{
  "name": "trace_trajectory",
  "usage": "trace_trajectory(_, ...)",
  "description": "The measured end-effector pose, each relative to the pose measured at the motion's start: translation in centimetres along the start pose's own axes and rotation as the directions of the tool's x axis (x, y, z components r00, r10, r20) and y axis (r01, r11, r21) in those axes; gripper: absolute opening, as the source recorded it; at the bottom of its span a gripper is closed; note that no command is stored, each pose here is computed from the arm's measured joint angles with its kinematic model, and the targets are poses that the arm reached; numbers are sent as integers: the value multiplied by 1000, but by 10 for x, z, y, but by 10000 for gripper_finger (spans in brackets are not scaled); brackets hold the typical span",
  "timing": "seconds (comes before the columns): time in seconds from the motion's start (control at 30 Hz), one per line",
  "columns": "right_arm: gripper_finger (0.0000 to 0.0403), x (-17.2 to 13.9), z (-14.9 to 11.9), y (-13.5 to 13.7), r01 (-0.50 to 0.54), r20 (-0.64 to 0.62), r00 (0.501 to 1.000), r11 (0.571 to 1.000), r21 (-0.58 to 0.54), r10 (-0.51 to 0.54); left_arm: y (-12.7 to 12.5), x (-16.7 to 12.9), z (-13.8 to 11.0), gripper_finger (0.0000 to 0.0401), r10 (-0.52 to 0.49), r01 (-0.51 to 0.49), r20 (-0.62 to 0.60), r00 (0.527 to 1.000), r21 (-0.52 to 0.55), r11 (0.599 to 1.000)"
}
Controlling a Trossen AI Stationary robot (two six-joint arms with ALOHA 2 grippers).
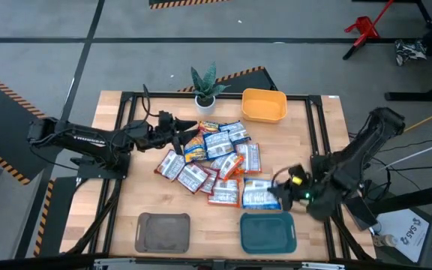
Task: Sort Maruchan noodles
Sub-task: Put the blue noodle pack into the blue bin
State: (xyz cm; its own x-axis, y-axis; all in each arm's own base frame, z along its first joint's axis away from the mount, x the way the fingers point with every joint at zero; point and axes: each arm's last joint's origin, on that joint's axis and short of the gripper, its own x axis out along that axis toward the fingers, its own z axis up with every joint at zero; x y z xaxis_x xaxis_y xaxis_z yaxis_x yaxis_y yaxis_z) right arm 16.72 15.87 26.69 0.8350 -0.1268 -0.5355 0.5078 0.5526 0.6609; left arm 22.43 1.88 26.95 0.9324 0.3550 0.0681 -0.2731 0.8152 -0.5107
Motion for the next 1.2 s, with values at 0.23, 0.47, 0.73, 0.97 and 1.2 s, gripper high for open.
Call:
trace_trajectory(0.23,33,-6,-71,-1,-99,106,990,992,84,90,-5,-2,-2,244,-23,23,-9,1000,-31,999)
trace_trajectory(0.47,33,5,-122,-8,-120,36,992,986,116,117,-17,-7,-11,244,-78,74,-55,995,-61,995)
trace_trajectory(0.73,33,18,-136,-13,-18,-153,988,995,101,33,-29,-13,-20,244,-126,120,-112,986,-58,991)
trace_trajectory(0.97,33,41,-121,-11,75,-227,972,995,65,-59,-32,-15,-22,244,-142,136,-122,982,-59,989)
trace_trajectory(1.2,40,63,-104,-9,138,-287,950,990,35,-123,-32,-15,-22,244,-141,135,-122,982,-58,989)
